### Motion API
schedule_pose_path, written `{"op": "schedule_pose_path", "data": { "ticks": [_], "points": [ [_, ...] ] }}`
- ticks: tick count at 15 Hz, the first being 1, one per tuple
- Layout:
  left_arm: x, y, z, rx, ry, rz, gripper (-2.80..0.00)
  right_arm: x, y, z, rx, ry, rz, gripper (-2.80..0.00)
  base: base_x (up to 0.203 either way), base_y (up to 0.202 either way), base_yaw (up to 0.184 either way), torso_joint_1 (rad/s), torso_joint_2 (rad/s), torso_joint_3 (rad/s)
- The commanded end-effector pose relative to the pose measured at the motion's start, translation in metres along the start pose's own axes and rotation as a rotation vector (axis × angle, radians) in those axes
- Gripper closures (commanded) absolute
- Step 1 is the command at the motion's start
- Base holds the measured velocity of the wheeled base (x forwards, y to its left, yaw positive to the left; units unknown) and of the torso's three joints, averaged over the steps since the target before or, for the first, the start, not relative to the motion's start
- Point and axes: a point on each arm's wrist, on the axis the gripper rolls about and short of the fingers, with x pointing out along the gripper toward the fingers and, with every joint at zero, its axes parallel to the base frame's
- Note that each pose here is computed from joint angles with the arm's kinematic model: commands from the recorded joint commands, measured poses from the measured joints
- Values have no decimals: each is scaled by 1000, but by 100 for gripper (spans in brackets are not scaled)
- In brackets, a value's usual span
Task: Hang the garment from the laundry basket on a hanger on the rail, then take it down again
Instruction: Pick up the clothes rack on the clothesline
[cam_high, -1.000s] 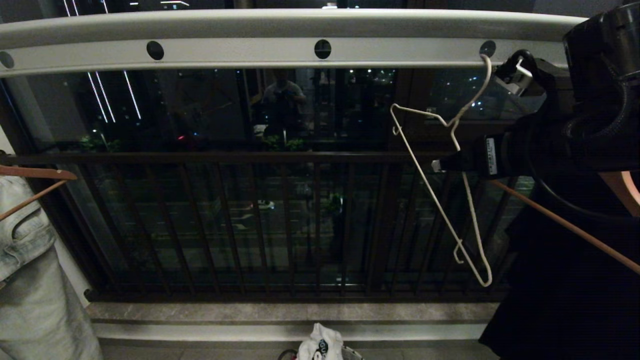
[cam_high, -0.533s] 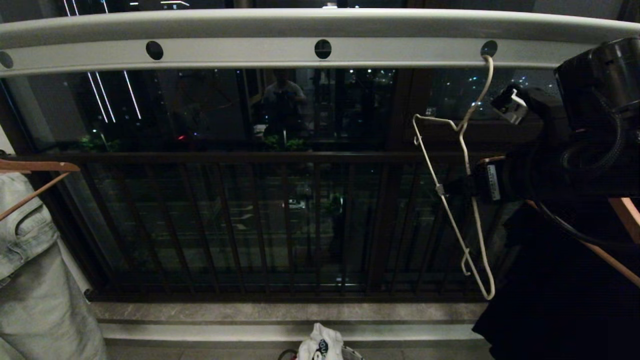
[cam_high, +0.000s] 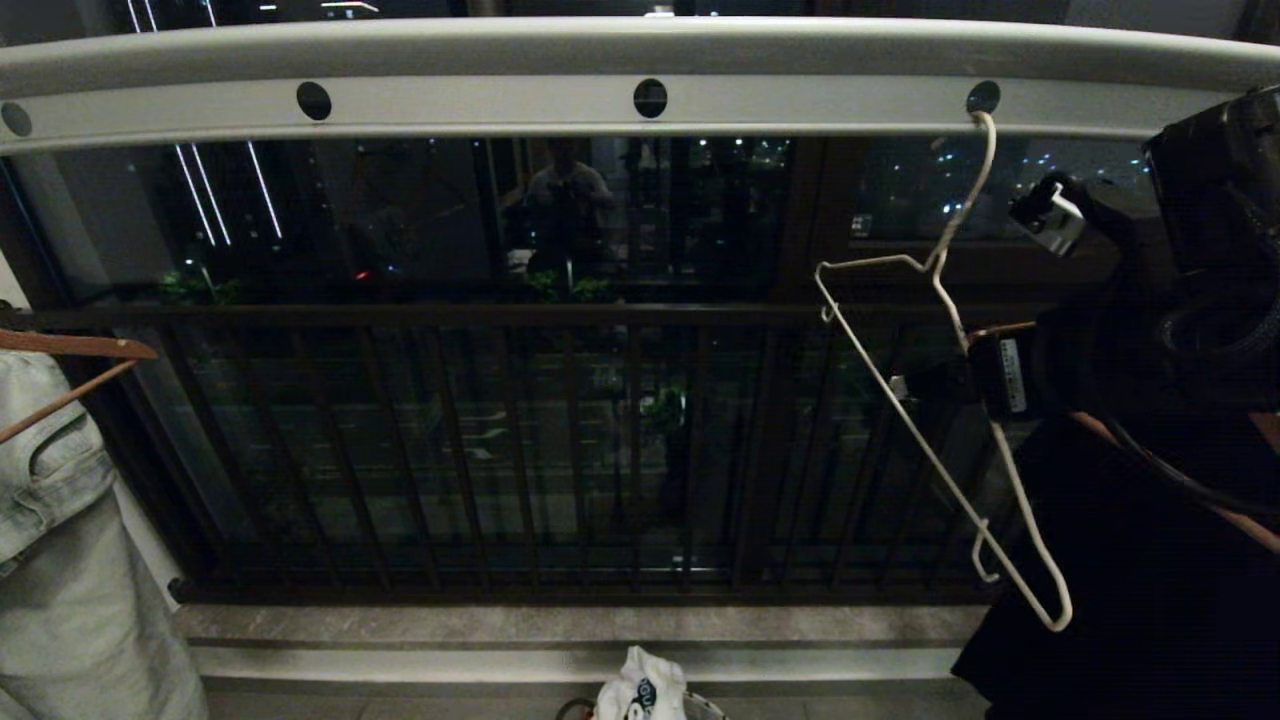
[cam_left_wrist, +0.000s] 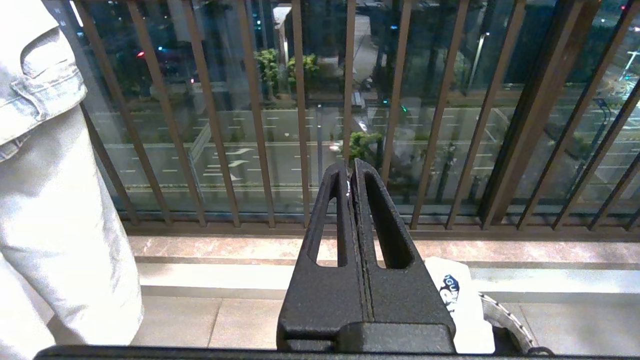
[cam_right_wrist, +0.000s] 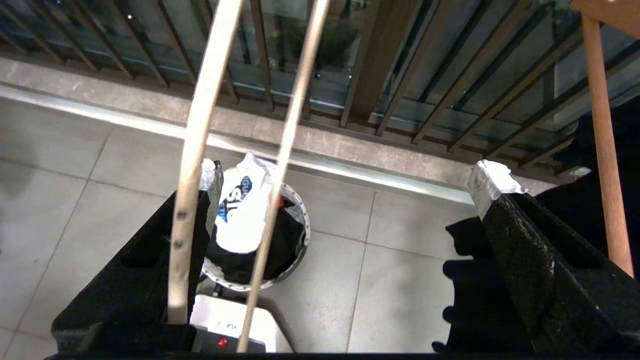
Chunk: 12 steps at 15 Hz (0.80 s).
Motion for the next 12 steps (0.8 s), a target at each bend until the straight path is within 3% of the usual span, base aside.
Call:
{"op": "schedule_pose_path", "data": {
  "ticks": [1,12],
  "points": [
    [1,0,-4,0,15,1,0,-6,-1,-1,1,-10,-1,-280,0,0,0,0,0,0],
    [1,0,-4,0,15,1,0,-16,-5,-14,-2,6,-18,-280,0,0,0,0,0,0]
  ]
}}
